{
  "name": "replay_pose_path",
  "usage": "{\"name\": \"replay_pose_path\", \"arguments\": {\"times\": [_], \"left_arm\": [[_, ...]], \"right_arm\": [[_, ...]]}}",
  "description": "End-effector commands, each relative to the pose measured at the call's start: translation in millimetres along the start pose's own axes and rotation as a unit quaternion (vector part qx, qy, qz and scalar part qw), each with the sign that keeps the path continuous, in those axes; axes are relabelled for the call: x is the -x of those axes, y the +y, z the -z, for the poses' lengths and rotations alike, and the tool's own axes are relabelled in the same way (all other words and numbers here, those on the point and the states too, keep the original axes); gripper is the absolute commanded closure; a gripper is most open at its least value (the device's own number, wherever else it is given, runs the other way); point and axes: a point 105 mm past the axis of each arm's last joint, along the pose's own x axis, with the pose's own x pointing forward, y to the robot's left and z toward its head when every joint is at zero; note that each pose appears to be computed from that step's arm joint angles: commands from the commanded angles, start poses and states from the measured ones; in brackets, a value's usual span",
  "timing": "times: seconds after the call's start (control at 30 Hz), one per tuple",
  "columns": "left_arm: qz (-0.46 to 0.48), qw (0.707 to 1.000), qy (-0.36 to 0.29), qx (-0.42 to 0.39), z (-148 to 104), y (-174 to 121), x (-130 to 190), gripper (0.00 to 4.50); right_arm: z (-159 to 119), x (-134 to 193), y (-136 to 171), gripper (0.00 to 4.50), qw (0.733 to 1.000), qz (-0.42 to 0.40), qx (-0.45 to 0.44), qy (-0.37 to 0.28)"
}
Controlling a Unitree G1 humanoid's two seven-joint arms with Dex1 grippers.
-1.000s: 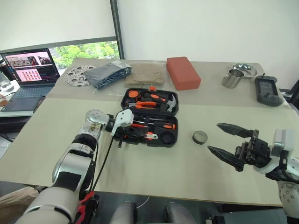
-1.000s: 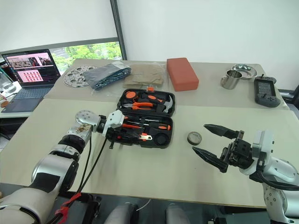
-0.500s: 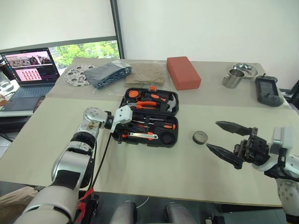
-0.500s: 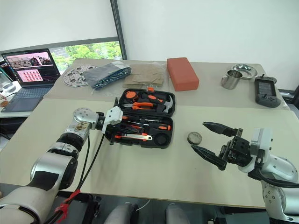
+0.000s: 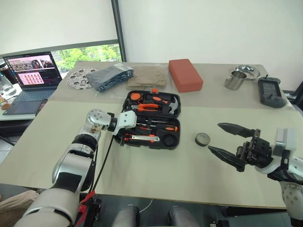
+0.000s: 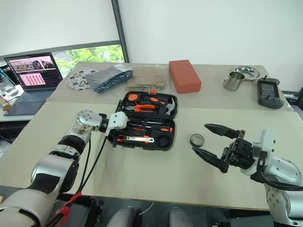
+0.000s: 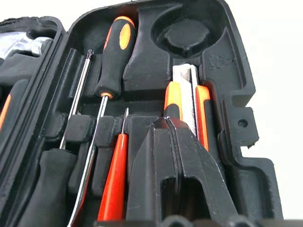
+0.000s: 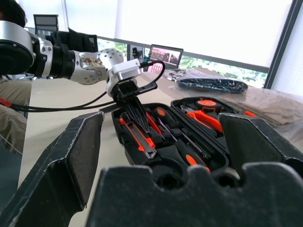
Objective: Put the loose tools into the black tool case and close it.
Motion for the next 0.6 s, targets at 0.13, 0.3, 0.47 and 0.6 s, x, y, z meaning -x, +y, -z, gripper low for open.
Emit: {"name": "replay_pose_path", "arguments": {"times": [0.13, 0.3, 0.47, 0.6], "left_arm": [[0.063, 0.995, 0.069, 0.026, 39, -40, -19, 4.48], [0.055, 0.995, 0.082, 0.025, 47, -46, -21, 4.48], [0.006, 0.998, 0.041, 0.038, 33, -27, -17, 4.48], [-0.033, 0.997, -0.027, 0.058, 11, -6, -3, 4.24]], "right_arm": [[-9, -2, 2, 0.00, 1.000, -0.006, 0.017, -0.001], [-9, -2, 2, 0.00, 1.000, -0.008, 0.017, 0.000], [-8, -4, 0, 0.00, 1.000, -0.008, 0.018, 0.005], [1, -7, -3, 0.00, 0.999, -0.001, 0.004, 0.042]]}}
